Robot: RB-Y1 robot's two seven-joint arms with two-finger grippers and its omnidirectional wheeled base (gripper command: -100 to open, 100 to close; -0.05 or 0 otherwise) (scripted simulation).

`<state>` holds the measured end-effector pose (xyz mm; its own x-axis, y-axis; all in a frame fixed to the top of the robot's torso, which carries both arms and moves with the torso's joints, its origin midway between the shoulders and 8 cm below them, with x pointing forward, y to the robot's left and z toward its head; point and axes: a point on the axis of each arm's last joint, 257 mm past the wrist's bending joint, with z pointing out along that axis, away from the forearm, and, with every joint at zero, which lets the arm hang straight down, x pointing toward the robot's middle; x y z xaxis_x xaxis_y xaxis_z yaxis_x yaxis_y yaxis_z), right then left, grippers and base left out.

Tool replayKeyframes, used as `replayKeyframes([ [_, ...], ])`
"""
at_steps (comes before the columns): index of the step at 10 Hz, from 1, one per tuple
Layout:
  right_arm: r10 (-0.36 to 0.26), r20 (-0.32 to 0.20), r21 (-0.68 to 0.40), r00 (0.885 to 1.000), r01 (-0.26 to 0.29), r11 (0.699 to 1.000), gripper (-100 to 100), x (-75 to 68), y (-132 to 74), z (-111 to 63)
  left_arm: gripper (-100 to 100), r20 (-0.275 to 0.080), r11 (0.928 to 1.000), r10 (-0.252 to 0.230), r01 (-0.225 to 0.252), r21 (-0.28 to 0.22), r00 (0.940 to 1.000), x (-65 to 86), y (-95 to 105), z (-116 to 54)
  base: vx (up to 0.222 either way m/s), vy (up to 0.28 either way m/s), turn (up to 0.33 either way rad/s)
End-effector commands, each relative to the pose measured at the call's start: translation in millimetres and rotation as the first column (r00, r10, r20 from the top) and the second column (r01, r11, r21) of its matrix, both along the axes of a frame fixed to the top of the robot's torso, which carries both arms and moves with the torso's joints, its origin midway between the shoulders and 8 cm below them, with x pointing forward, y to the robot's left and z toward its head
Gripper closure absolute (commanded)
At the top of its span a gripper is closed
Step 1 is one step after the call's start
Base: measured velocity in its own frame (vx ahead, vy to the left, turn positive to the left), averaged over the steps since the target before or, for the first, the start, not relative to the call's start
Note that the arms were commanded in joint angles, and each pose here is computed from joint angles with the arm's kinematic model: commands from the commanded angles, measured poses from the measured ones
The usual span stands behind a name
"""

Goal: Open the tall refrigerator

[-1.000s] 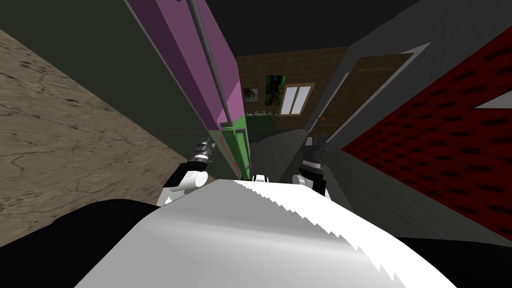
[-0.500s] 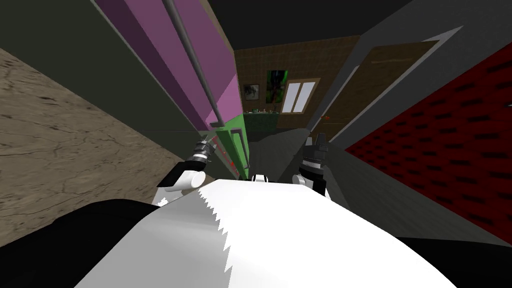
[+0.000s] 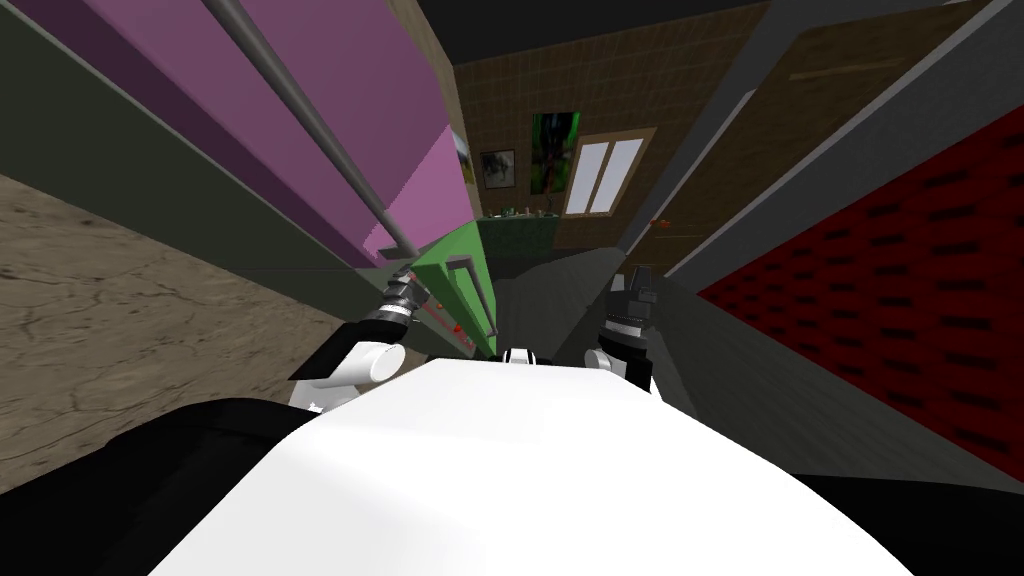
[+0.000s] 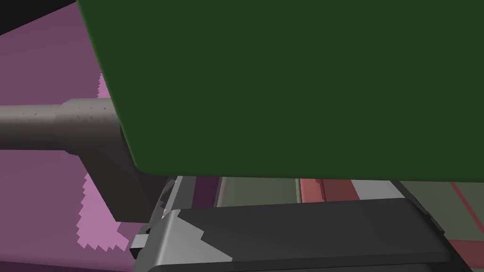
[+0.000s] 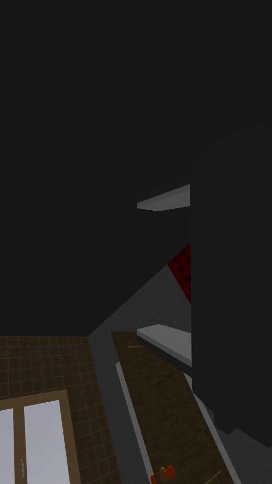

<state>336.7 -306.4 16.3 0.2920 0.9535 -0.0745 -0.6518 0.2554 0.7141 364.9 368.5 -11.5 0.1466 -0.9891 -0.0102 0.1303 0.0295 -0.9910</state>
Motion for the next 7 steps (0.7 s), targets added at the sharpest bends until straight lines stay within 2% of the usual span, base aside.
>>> replayKeyframes([
  [1,0.0,0.0,0.0,1.0,0.0,1.0,0,0.0,0.0,0.0,-100,0.0,1.0,0.002,-0.002,0.002,1.0,-2.0,6.5,8.8,0.017,-0.03,0.047],
  [3,0.0,0.0,0.0,1.0,0.0,1.0,0,0.0,0.0,0.0,-100,0.0,1.0,0.002,-0.002,0.003,1.0,-1.9,7.1,8.9,0.011,-0.033,0.01],
  [4,0.0,0.0,0.0,1.0,0.0,1.0,0,0.0,0.0,0.0,100,0.0,1.0,0.001,-0.001,0.001,1.0,-0.9,3.0,3.8,-0.008,0.013,-0.043],
  [6,0.0,0.0,0.0,1.0,0.0,1.0,0,0.0,0.0,0.0,100,-0.002,1.0,0.001,-0.001,-0.001,1.0,-1.5,2.5,1.8,-0.016,0.029,-0.035],
  [7,0.0,0.0,0.0,1.0,0.0,1.0,0,0.0,0.0,0.0,-100,-0.028,0.9998,0.016,-0.016,-0.012,0.9995,1.4,11.4,-12.6,0.0,0.0,0.0],
])
